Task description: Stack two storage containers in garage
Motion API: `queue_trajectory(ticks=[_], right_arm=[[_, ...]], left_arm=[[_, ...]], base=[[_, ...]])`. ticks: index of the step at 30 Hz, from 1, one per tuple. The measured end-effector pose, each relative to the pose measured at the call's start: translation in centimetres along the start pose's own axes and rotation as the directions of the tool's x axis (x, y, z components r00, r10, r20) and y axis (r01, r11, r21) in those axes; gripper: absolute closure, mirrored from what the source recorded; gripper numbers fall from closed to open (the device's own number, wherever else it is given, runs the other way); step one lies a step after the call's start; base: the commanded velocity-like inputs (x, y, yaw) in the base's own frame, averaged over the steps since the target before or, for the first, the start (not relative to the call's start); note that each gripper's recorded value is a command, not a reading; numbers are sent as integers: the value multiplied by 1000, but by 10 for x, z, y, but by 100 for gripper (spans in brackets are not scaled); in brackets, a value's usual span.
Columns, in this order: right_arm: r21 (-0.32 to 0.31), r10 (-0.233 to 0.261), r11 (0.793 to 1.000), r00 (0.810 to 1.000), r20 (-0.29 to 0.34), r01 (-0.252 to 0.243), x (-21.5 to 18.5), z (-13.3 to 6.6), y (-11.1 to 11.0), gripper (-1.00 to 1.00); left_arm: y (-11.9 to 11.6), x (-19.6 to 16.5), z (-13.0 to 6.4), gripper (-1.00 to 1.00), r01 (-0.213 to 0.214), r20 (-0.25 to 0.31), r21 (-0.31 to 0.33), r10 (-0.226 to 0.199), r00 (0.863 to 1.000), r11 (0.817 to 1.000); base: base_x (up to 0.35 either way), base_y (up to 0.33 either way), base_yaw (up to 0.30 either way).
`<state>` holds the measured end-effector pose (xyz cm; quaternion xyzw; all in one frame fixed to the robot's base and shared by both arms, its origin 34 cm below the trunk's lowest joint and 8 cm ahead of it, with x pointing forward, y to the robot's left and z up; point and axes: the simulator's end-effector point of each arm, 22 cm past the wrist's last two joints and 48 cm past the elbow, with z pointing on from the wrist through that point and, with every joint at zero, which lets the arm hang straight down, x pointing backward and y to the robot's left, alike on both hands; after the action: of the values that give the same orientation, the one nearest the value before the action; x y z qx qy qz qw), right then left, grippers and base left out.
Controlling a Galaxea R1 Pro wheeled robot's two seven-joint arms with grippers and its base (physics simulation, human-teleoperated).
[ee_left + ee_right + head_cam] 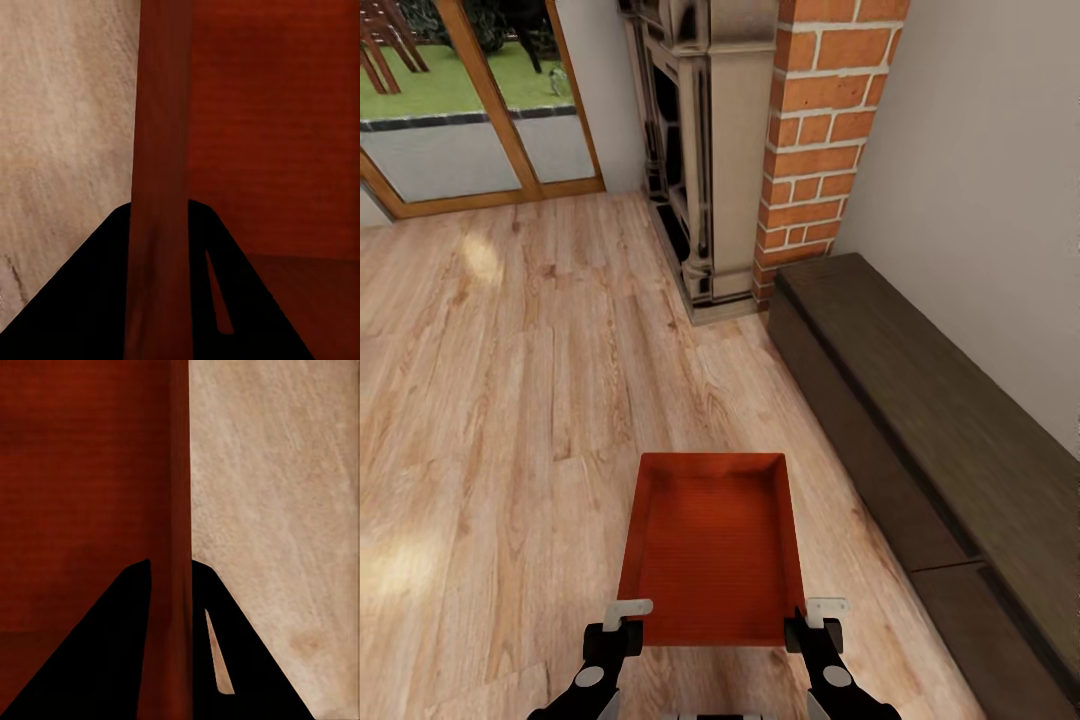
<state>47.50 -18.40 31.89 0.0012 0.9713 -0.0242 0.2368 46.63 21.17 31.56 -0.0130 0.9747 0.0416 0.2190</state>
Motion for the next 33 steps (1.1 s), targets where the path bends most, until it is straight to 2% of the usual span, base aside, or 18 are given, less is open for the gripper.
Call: queue_trajectory(ticks=[33], right_arm=[[0, -1, 1000, 1000, -1, 1, -34, -52, -3, 100]], left_arm=[[4, -32, -53, 100, 0, -1, 0, 0, 1000, 1000]], base=[[0, 0, 0]])
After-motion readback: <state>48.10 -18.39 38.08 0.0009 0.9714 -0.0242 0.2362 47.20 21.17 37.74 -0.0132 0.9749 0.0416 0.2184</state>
